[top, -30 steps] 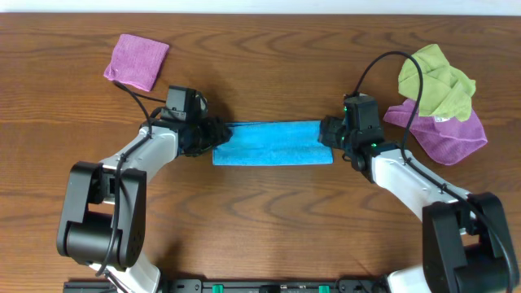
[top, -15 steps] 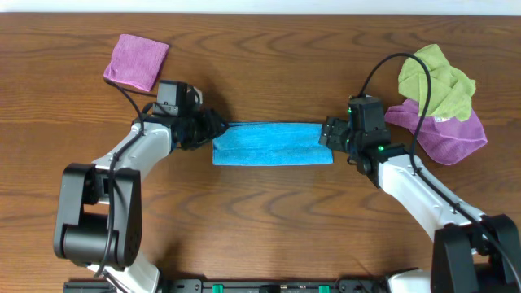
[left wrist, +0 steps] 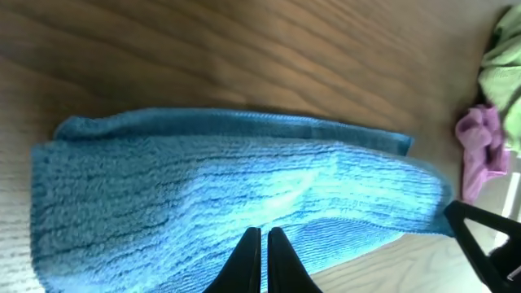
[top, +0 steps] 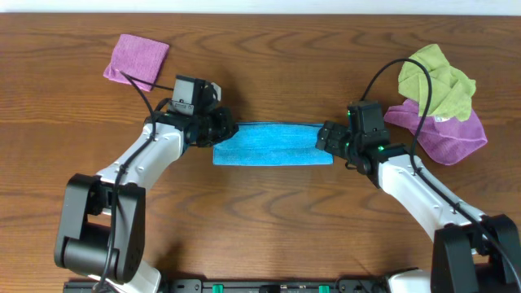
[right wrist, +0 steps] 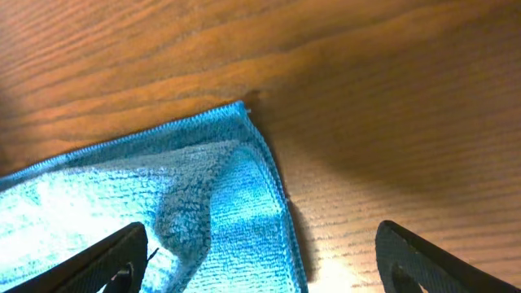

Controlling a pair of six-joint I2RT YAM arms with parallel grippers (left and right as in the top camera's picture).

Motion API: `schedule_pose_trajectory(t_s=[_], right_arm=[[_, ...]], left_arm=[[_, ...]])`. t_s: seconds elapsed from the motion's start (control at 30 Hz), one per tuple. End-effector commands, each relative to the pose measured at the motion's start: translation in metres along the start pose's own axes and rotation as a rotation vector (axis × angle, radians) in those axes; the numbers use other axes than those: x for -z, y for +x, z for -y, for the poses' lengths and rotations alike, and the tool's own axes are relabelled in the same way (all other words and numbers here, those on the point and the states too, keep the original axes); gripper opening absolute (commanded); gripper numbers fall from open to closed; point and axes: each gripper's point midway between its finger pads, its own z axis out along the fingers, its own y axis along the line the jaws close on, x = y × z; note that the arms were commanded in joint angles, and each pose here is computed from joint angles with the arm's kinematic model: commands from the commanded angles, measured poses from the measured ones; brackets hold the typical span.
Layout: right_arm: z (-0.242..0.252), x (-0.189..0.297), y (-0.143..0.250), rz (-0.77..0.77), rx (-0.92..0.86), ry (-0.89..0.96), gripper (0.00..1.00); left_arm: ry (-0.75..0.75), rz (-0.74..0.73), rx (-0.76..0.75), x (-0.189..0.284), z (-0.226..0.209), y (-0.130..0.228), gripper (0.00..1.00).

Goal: Fold the cloth
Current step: 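Stretch the blue cloth between both grippers and fold it lengthwise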

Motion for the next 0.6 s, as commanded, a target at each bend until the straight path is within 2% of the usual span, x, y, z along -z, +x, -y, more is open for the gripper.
schedule_pose_trajectory(t_s=[0.0, 0.1, 0.23, 0.57], right_arm=[[-0.002, 0.004, 0.000, -0.003, -0.022, -0.015, 0.90], [-0.001, 0.004, 0.001, -0.009, -0.025, -0.011, 0.92], [0.000, 0.002, 0.001, -0.010, -0.025, -0.005, 0.93], [0.000, -0.022, 0.004, -0.023, -0.026, -0.015, 0.92]], left_arm=[[-0.059, 0.024, -0.015, 0.001, 0.000, -0.001, 0.06], [-0.162, 0.018, -0.025, -0.006, -0.014, 0.008, 0.06], [-0.225, -0.006, -0.049, -0.020, -0.023, 0.018, 0.06], [-0.258, -0.027, -0.041, -0.038, -0.037, 0.022, 0.06]])
